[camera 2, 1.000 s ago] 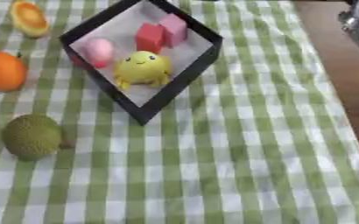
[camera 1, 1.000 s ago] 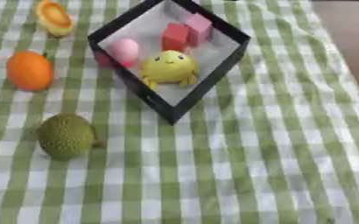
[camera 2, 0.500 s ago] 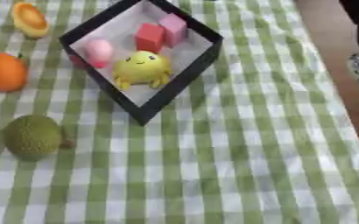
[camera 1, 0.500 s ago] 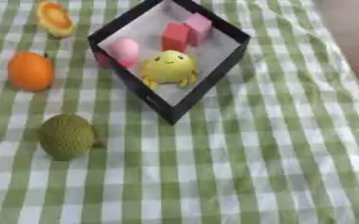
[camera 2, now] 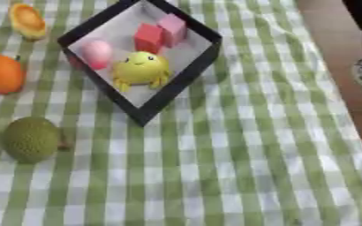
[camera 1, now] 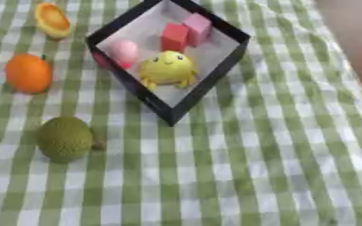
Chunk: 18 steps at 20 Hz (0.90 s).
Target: Pick up objects on the table and place them in the box.
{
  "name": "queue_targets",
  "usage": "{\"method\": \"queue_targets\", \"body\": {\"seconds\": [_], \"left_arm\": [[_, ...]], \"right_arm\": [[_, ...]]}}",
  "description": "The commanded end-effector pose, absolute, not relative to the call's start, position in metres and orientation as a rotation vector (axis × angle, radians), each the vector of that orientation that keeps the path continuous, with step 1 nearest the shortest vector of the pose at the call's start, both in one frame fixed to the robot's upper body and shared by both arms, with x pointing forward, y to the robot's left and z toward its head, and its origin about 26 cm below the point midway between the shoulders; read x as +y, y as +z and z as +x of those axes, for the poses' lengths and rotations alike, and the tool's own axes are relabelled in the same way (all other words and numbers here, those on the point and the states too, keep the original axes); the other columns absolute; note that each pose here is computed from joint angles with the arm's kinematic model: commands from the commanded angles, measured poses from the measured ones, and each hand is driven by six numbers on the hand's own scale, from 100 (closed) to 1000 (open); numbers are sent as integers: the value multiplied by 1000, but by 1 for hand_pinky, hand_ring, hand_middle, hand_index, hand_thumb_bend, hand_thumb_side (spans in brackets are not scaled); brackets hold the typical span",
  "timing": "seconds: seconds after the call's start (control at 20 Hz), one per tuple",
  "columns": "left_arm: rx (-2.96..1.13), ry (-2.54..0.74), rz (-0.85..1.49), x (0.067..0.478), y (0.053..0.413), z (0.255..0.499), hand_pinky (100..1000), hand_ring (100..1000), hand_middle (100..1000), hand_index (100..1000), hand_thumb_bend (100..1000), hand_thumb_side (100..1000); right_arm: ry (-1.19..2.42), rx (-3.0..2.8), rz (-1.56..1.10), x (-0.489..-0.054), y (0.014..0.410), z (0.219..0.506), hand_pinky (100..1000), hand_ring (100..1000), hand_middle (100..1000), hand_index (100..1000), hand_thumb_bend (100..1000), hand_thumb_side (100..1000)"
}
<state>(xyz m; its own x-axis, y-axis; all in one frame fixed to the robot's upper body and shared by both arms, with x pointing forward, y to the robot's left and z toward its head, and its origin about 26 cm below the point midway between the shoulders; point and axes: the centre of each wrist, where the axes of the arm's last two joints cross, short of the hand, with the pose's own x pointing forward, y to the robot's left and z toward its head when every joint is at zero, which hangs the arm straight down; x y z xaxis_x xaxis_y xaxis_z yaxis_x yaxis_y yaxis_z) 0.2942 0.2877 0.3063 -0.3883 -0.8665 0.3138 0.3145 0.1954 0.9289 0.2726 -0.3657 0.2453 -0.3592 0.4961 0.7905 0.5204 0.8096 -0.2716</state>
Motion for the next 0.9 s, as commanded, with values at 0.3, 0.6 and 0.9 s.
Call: {"method": "queue_targets", "body": {"seconds": [0.3, 0.6, 0.9], "left_arm": [[-1468, -1516, 626, 266, 320, 292, 857, 858, 813, 866, 748, 439], [-1534, -1564, 668, 244, 325, 294, 861, 859, 812, 865, 772, 419], [-1576, -1576, 666, 218, 329, 294, 862, 861, 814, 867, 768, 404]], "right_arm": [[-23, -2031, -770, -365, 252, 270, 825, 785, 776, 825, 100, 580], [-24, -2019, -772, -366, 249, 269, 824, 783, 774, 824, 100, 573], [-28, -2011, -774, -366, 247, 269, 823, 781, 773, 822, 100, 573]]}}
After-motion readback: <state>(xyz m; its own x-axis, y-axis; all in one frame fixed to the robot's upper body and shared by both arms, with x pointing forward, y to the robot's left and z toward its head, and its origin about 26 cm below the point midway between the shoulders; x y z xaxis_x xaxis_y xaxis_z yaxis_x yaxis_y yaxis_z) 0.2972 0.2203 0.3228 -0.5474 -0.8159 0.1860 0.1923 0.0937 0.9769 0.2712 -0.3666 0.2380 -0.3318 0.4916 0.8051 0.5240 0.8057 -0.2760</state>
